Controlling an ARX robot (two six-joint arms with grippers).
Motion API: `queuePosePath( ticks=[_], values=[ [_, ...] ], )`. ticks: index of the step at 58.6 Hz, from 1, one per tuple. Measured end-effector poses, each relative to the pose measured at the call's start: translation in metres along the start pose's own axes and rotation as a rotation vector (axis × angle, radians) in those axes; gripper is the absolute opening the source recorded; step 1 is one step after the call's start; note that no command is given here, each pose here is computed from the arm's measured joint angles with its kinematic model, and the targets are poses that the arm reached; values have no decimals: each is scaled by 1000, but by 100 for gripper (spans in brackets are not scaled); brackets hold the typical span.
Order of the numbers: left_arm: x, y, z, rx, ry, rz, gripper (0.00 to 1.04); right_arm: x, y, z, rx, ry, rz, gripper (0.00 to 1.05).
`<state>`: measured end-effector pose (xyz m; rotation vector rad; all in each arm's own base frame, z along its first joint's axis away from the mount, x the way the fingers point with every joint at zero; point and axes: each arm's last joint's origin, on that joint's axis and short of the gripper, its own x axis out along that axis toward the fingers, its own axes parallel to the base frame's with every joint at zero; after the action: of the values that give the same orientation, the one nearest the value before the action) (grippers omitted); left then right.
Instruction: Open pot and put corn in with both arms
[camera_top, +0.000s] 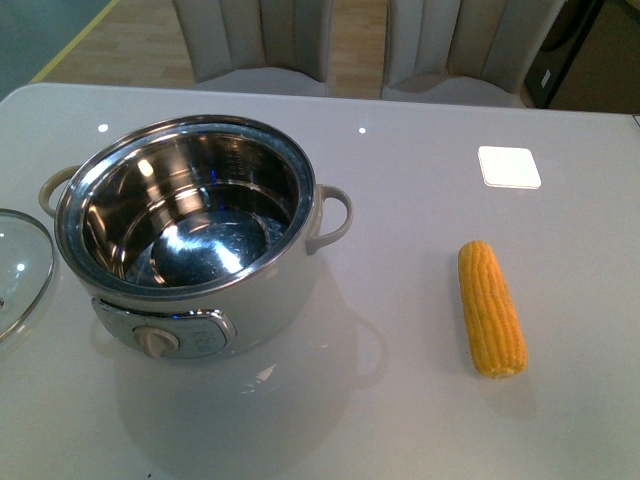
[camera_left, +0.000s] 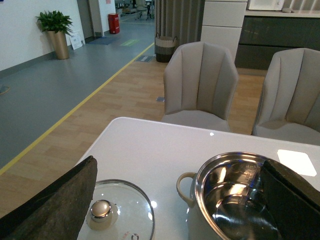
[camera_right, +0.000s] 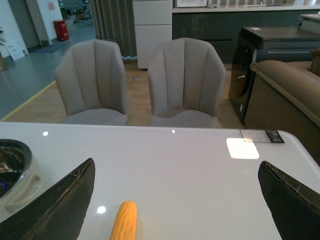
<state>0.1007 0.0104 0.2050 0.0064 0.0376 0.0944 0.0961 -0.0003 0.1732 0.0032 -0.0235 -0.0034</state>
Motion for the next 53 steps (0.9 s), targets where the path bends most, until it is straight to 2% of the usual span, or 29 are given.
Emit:
queuePosePath(
  ticks=[4, 11, 33, 53],
  values=[
    [0, -1, 0, 2, -3, -1, 97, 0, 0, 0, 0, 0, 0, 96],
    [-4, -10, -2, 0, -37, -97, 74, 0, 0, 0, 0, 0, 0, 96],
    [-3, -10, -22, -2, -31, -92, 5, 0, 0, 0, 0, 0, 0, 96],
    [-3, -10, -37, -4, -37, -92, 3, 0, 0, 0, 0, 0, 0, 96]
  ],
)
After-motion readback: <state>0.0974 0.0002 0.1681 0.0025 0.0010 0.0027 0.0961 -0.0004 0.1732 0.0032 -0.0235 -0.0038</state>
